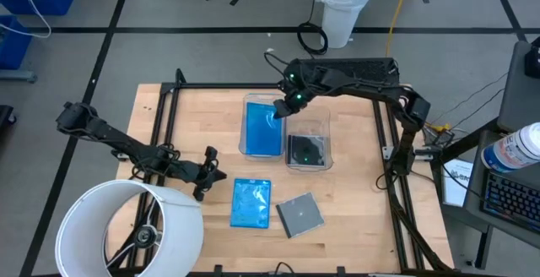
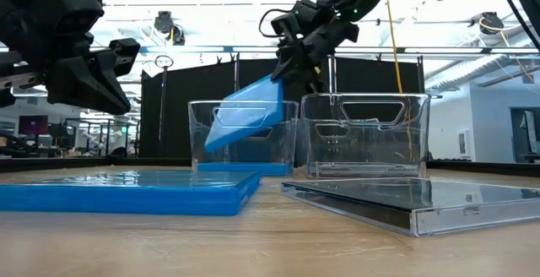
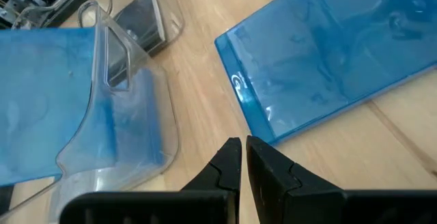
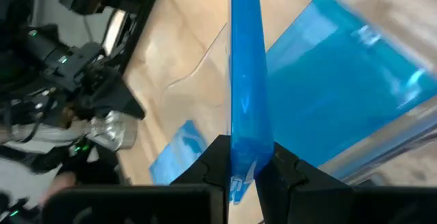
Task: Pick & place jewel cases by type
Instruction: Put the blue CD case into the left transparent bin
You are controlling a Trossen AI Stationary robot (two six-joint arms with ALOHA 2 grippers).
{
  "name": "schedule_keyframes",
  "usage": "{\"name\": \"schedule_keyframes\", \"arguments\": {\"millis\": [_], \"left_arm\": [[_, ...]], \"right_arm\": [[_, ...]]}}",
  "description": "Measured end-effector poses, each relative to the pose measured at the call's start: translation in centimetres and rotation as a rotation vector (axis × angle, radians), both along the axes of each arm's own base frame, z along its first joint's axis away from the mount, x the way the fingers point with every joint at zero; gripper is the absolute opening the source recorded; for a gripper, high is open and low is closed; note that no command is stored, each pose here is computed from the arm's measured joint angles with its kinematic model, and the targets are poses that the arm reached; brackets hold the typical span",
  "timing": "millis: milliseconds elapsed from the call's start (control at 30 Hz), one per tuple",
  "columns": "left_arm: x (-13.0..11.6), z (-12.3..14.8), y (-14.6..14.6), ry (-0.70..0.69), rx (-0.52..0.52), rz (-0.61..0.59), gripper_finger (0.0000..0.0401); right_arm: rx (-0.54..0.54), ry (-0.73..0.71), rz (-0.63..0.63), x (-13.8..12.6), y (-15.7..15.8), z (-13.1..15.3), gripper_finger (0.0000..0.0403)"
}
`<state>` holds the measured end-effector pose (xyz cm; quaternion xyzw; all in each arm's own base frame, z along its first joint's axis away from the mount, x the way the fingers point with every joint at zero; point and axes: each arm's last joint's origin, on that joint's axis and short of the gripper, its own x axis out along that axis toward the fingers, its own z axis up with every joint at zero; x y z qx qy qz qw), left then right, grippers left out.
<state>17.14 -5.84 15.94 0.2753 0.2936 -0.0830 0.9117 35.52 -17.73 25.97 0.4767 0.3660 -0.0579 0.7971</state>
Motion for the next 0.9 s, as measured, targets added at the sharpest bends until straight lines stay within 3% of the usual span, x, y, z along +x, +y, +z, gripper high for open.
{"name": "schedule_keyframes", "arguments": {"millis": [267,600,900], "left_arm": [[0.0,0.0,0.0,0.000,-0.053,0.035,0.0031],[0.0,0.0,-0.1,0.006,-0.135,0.068,0.0031],[0.0,0.0,-0.2,0.016,-0.160,0.047,0.0031]], "right_arm": [[-0.083,0.023,0.010,0.0,0.0,-0.3,0.0035],[-0.033,0.076,0.073,1.6,0.9,-3.2,0.0036],[-0.195,0.092,0.126,1.5,0.6,-3.5,0.0059]]}}
